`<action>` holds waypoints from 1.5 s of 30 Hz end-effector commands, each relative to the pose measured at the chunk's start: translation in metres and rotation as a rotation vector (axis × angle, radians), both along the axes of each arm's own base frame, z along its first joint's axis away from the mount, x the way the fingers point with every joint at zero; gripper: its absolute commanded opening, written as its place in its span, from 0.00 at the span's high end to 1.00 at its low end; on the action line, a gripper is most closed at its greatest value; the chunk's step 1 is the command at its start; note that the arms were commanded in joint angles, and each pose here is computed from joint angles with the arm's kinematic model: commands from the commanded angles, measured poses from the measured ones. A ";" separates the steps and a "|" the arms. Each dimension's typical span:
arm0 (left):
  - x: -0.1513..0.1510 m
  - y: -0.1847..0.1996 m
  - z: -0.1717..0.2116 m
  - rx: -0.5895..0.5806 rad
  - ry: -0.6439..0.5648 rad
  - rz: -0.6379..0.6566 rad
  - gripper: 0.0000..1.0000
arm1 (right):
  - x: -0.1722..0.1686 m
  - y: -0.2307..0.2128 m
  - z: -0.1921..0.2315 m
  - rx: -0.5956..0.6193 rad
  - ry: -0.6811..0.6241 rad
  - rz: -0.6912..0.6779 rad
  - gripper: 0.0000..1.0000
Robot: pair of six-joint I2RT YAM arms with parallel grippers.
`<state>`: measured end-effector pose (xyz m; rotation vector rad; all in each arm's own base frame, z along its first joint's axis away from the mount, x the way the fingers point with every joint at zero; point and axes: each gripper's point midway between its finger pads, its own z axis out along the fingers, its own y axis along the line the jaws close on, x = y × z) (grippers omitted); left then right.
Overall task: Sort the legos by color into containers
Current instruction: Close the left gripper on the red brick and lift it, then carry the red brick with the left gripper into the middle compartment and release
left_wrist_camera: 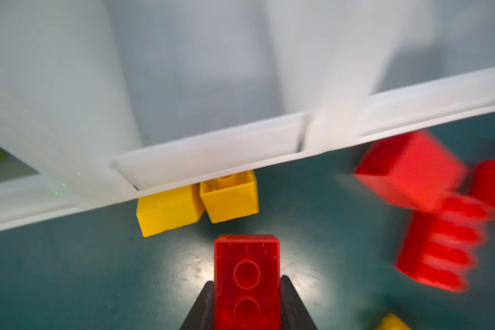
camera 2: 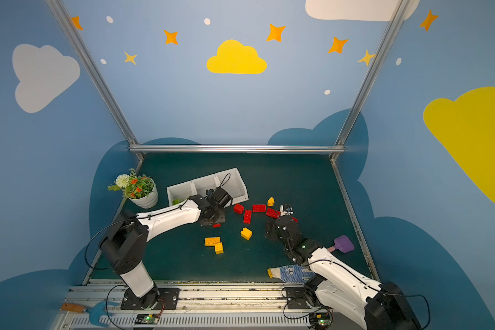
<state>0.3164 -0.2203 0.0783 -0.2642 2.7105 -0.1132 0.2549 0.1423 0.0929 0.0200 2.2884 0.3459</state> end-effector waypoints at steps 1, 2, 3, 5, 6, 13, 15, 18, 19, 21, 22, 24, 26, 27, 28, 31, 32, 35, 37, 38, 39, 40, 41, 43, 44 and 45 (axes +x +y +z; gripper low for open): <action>0.004 -0.001 0.035 -0.014 -0.055 -0.041 0.67 | 0.008 0.007 0.014 0.023 -0.031 0.006 0.10; 0.005 0.000 0.041 -0.014 -0.066 -0.044 0.67 | 0.009 0.007 0.014 0.021 -0.030 0.005 0.10; 0.008 0.003 0.047 -0.010 -0.078 -0.044 0.67 | 0.008 0.007 0.013 0.021 -0.028 0.007 0.10; 0.015 0.009 0.057 0.000 -0.095 -0.038 0.67 | 0.008 0.008 0.013 0.024 -0.028 0.010 0.10; 0.019 0.014 0.060 0.008 -0.096 -0.033 0.67 | 0.008 0.008 0.013 0.025 -0.027 0.011 0.10; 0.050 0.035 0.065 -0.011 -0.081 0.011 0.66 | 0.008 0.008 0.013 0.025 -0.027 0.013 0.10; 0.059 0.039 0.061 -0.001 -0.070 0.014 0.66 | 0.008 0.008 0.014 0.026 -0.030 0.012 0.10; 0.070 0.043 0.057 0.006 -0.058 0.023 0.65 | 0.008 0.007 0.016 0.024 -0.034 0.011 0.10; 0.074 0.046 0.056 0.005 -0.055 0.031 0.65 | 0.008 0.007 0.015 0.023 -0.034 0.011 0.10; 0.081 0.049 0.051 -0.005 -0.044 0.044 0.65 | 0.008 0.007 0.015 0.022 -0.034 0.012 0.10; 0.084 0.050 0.050 -0.011 -0.041 0.051 0.65 | 0.008 0.007 0.016 0.024 -0.035 0.012 0.10; 0.090 0.052 0.047 -0.011 -0.037 0.063 0.64 | 0.008 0.007 0.016 0.024 -0.036 0.015 0.10; 0.094 0.054 0.044 -0.012 -0.032 0.073 0.62 | 0.008 0.007 0.016 0.024 -0.035 0.017 0.10; 0.096 0.054 0.042 -0.011 -0.029 0.077 0.62 | 0.008 0.007 0.016 0.022 -0.034 0.017 0.10; 0.098 0.055 0.040 -0.010 -0.026 0.081 0.61 | 0.007 0.008 0.016 0.022 -0.035 0.019 0.10; 0.103 0.056 0.037 0.000 -0.020 0.087 0.55 | 0.007 0.008 0.017 0.022 -0.038 0.025 0.10; 0.105 0.057 0.038 0.004 -0.023 0.090 0.52 | 0.007 0.008 0.018 0.023 -0.038 0.026 0.10; 0.106 0.057 0.043 0.007 -0.030 0.093 0.45 | 0.007 0.008 0.018 0.016 -0.041 0.032 0.10; 0.105 0.058 0.050 0.003 -0.042 0.096 0.40 | 0.006 0.008 0.018 0.013 -0.041 0.041 0.10; 0.104 0.058 0.055 -0.002 -0.051 0.096 0.38 | 0.006 0.009 0.018 0.013 -0.041 0.049 0.10; 0.103 0.059 0.060 -0.008 -0.060 0.099 0.36 | 0.005 0.011 0.018 0.013 -0.042 0.059 0.10; 0.101 0.059 0.067 -0.019 -0.071 0.099 0.34 | 0.005 0.013 0.019 0.015 -0.045 0.080 0.10; 0.097 0.060 0.074 -0.029 -0.081 0.097 0.33 | 0.004 0.018 0.020 0.016 -0.052 0.109 0.10; 0.090 0.062 0.091 -0.053 -0.111 0.094 0.30 | 0.004 0.022 0.019 0.010 -0.052 0.141 0.10; 0.084 0.063 0.101 -0.067 -0.132 0.092 0.28 | 0.004 0.024 0.021 0.004 -0.054 0.155 0.10; 0.079 0.065 0.109 -0.077 -0.147 0.091 0.26 | 0.004 0.026 0.022 -0.005 -0.052 0.172 0.10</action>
